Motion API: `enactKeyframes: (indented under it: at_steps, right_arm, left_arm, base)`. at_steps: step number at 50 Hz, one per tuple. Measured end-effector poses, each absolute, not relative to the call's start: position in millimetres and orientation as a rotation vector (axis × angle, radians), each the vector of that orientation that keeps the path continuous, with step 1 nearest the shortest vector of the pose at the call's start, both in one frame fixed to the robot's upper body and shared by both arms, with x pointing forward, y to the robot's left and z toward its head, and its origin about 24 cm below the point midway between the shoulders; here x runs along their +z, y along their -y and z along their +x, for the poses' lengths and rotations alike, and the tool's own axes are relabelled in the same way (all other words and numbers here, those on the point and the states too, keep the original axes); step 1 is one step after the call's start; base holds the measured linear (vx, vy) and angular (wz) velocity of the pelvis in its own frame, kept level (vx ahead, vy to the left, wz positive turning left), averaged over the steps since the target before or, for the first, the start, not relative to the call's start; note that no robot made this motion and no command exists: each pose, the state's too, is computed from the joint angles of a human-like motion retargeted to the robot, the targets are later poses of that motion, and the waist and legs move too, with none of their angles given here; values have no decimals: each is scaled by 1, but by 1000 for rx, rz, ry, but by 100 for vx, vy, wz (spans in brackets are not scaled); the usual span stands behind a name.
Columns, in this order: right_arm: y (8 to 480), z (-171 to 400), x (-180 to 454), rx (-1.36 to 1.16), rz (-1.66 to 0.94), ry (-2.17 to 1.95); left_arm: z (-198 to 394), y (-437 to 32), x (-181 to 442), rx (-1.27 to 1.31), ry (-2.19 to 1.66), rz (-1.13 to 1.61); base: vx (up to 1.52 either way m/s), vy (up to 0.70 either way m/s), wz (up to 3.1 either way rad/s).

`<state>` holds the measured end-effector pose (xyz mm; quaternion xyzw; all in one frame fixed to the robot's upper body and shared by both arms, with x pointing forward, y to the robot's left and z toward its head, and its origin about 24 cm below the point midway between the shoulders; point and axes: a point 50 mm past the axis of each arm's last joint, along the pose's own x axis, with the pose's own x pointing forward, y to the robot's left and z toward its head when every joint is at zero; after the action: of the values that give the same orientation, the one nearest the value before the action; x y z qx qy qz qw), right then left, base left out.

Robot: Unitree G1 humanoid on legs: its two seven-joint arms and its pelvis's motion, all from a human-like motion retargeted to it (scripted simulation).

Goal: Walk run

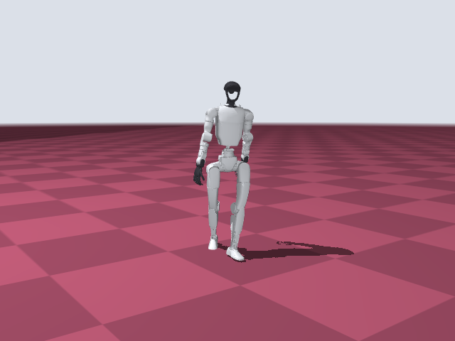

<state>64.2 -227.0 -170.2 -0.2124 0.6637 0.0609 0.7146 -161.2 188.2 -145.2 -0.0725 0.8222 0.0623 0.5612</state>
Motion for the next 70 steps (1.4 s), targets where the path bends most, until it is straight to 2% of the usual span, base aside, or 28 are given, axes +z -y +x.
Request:
enactKeyframes:
  at_steps: [7, 13, 20, 24, 28, 34, 41, 50, 58, 65, 70]
  right_arm:
    - [224, 9, -173, 274, -366, -1653]
    - [221, -35, -170, 243, -351, -1784]
    - [219, -82, -162, 279, -218, -1907]
    - [220, -101, -157, 276, -171, -1962]
    - [220, -116, -153, 248, -119, -2002]
    - [221, -125, -150, 210, -75, -2038]
    - [220, -108, -155, 158, -103, -1994]
    - [225, 8, -172, 158, -342, -1699]
    - [234, 115, -158, 54, -550, -1294]
    - [235, 149, -146, 9, -549, -1163]
    - [231, 139, -151, 29, -531, -1191]
  left_arm:
    - [-94, -201, -165, 149, -1776, -73]
    - [17, -210, -176, 73, -1520, 99]
    - [142, -193, -156, -46, -1078, 185]
    - [186, -187, -136, -88, -901, 220]
    - [204, -182, -126, -106, -819, 236]
    - [178, -186, -141, -140, -942, 239]
    - [84, -195, -172, -137, -1287, 250]
    - [-23, -198, -178, -73, -1565, 128]
    - [-95, -193, -167, -72, -1778, 88]
    - [-129, -187, -158, -61, -1873, 41]
    - [-134, -186, -156, -42, -1898, 22]
  base:
    - [68, 14, 52]
    - [51, 3, 82]
    - [53, -4, 103]
    - [57, -11, 64]
    - [65, -14, 40]
    - [68, -19, 24]
    - [80, -27, 48]
    - [61, -24, -9]
    - [53, -12, -46]
    - [54, -7, -36]
    - [63, -1, -26]
